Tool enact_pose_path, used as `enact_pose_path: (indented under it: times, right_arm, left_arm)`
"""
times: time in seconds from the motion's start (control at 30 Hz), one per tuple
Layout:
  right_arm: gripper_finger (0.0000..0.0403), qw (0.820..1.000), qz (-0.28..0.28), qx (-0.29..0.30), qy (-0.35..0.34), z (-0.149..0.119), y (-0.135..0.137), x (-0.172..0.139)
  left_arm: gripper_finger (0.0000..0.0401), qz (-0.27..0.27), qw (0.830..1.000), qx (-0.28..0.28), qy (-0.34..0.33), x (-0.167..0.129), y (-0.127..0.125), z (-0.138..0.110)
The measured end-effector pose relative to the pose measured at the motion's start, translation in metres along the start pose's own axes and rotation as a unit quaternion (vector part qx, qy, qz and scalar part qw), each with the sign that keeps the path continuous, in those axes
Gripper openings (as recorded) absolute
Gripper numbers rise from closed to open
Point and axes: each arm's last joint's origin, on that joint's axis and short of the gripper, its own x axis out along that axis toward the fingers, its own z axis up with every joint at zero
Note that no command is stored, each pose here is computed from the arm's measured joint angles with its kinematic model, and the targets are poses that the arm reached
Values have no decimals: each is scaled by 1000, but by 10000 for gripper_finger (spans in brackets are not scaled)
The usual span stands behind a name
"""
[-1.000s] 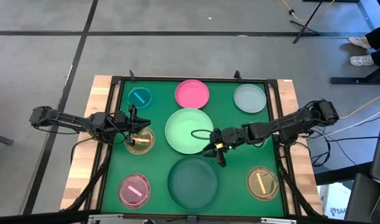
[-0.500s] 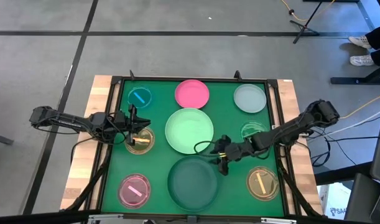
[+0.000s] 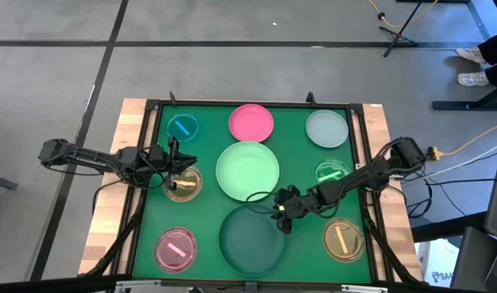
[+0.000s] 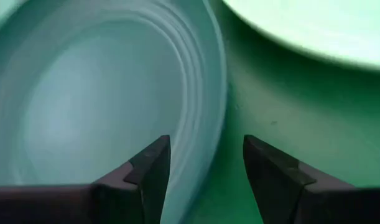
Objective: Stack plastic plates
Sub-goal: Stack the large dark green plate on top of the large light green plate
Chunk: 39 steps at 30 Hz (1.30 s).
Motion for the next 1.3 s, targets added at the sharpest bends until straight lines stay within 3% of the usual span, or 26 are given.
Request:
enact_pose_path:
  times: [0.27, 0.67, 0.97, 1.3]
  right_arm:
    - [175, 1000, 7, 1, 16, -5, -2, 12]
    - [10, 1000, 10, 3, 14, -4, -1, 12]
    - [7, 999, 34, -23, -3, 2, 3, 3]
    - [3, 994, 57, -39, -85, 42, -4, -42]
  left_arm:
    - [34, 0, 1000, 0, 0, 0, 0, 0]
    - [34, 0, 1000, 0, 0, 0, 0, 0]
    - [34, 0, 1000, 0, 0, 0, 0, 0]
    - [34, 0, 1000, 0, 0, 0, 0, 0]
